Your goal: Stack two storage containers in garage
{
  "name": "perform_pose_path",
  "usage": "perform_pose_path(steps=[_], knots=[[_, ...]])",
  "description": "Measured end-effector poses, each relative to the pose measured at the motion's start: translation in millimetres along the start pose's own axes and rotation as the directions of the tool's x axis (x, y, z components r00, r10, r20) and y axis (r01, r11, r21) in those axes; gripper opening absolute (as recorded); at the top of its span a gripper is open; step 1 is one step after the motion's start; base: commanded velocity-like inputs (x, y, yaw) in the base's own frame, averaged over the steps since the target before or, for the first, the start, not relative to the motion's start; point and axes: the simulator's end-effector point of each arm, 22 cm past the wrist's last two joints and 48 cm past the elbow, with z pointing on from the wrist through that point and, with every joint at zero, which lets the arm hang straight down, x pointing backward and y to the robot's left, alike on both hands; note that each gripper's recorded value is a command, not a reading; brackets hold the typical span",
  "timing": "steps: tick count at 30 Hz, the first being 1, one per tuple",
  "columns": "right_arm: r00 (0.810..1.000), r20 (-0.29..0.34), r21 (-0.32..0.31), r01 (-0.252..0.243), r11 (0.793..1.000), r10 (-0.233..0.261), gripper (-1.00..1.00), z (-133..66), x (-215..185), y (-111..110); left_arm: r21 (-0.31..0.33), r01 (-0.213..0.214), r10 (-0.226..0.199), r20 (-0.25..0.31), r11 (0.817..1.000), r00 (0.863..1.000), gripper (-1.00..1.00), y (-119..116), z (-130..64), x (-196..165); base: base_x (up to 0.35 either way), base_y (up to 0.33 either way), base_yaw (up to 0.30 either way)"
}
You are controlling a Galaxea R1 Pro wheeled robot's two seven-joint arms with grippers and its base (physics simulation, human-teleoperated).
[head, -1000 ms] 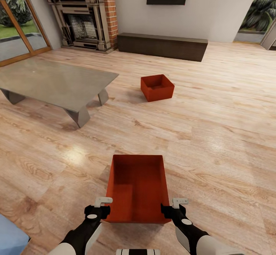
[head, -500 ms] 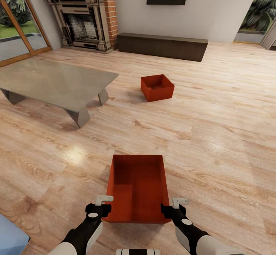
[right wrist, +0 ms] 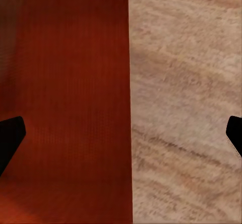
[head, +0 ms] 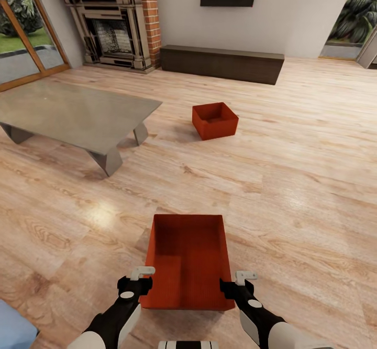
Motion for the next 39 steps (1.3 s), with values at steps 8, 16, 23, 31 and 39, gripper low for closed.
perform_pose_path(steps=[8, 16, 23, 31, 39], knots=[[1.000, 0.000, 0.000, 0.000, 1.000, 0.000, 1.00, 0.2, 0, 0, -0.003, 0.002, -0.002, 0.002, 1.000, 1.000, 1.00, 1, 0.2, -1, 0.029, 0.000, 0.000], [1.000, 0.000, 0.001, 0.000, 1.000, 0.000, 1.00, 0.2, 0, -1, -0.003, 0.003, -0.003, 0.002, 1.000, 1.000, 1.00, 1, 0.1, -1, 0.017, 0.000, 0.000], [1.000, 0.002, 0.003, 0.000, 1.000, 0.000, 1.00, 0.3, 0, -2, -0.003, 0.003, -0.003, 0.001, 1.000, 1.000, 1.00, 0, 0.1, -1, 0.013, 0.000, 0.000], [1.000, 0.007, 0.003, -0.001, 1.000, 0.001, 1.00, 0.3, -1, -2, -0.002, 0.004, -0.004, 0.001, 1.000, 1.000, 1.00, 0, -0.1, -1, 0.000, 0.000, 0.000], [1.000, 0.007, 0.003, -0.001, 1.000, 0.001, 1.00, 0.3, -1, -2, 0.022, 0.013, -0.013, -0.001, 1.000, 1.000, 1.00, -21, -4.3, -2, 0.000, 0.000, 0.000]])
